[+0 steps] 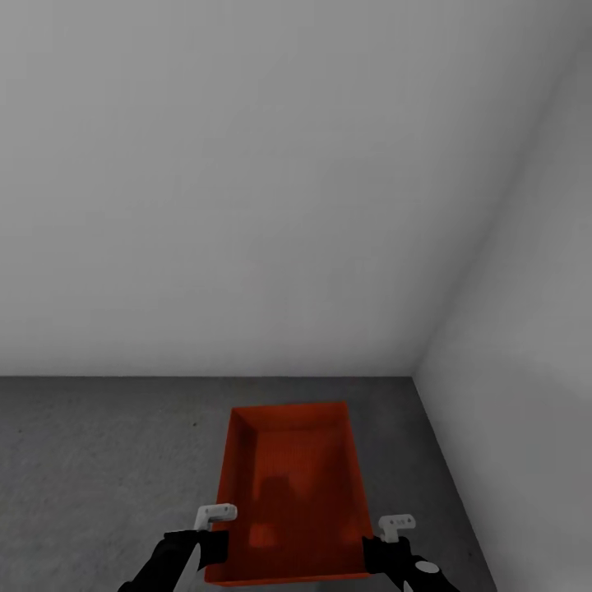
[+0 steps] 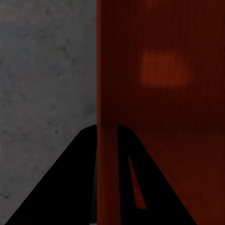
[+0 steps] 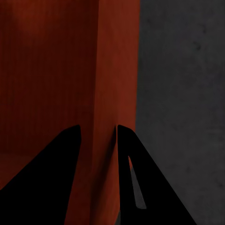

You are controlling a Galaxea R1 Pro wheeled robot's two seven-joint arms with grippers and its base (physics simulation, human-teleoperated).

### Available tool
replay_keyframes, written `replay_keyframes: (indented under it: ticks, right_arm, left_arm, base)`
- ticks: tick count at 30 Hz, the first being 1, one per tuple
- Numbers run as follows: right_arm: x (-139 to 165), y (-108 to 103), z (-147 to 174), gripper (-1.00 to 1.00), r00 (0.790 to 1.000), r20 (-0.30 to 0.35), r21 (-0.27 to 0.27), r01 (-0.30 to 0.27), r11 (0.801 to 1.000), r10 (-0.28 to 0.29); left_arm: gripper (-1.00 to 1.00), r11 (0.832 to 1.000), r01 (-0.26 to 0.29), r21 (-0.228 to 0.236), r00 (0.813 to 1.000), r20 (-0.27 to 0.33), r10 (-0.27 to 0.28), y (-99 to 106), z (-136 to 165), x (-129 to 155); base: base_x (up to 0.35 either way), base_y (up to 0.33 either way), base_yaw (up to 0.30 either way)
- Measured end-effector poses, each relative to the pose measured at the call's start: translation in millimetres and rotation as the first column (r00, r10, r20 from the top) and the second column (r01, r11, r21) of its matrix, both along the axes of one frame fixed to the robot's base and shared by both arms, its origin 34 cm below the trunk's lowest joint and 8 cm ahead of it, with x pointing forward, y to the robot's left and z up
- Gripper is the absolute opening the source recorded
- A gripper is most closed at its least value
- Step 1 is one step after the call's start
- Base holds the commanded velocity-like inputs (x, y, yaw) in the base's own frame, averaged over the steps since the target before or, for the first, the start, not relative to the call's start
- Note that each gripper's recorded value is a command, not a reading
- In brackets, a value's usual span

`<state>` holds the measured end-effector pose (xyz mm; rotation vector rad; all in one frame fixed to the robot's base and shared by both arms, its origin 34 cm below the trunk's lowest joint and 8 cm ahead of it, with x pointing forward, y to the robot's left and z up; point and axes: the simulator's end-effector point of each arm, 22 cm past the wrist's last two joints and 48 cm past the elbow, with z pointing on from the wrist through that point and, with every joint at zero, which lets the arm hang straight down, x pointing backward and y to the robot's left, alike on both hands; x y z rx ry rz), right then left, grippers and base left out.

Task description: Move the two storage containers from the living room to the garage. In the garage, place one container on the floor and stack the other container on top of it (either order is fine).

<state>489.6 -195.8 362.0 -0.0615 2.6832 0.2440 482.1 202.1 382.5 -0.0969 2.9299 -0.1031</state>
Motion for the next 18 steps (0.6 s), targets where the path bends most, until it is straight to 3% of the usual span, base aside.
replay_keyframes:
  ticks: [18]
  right_arm:
    - [0.1,-0.5,0.0,-1.0,1.0,0.001,0.0,0.0,1.0,0.0]
  left_arm:
    - [-1.0,1.0,0.001,0.0,1.0,0.001,-0.001,-0.5,0.1,0.2]
  base:
    - [0.0,0.0,0.0]
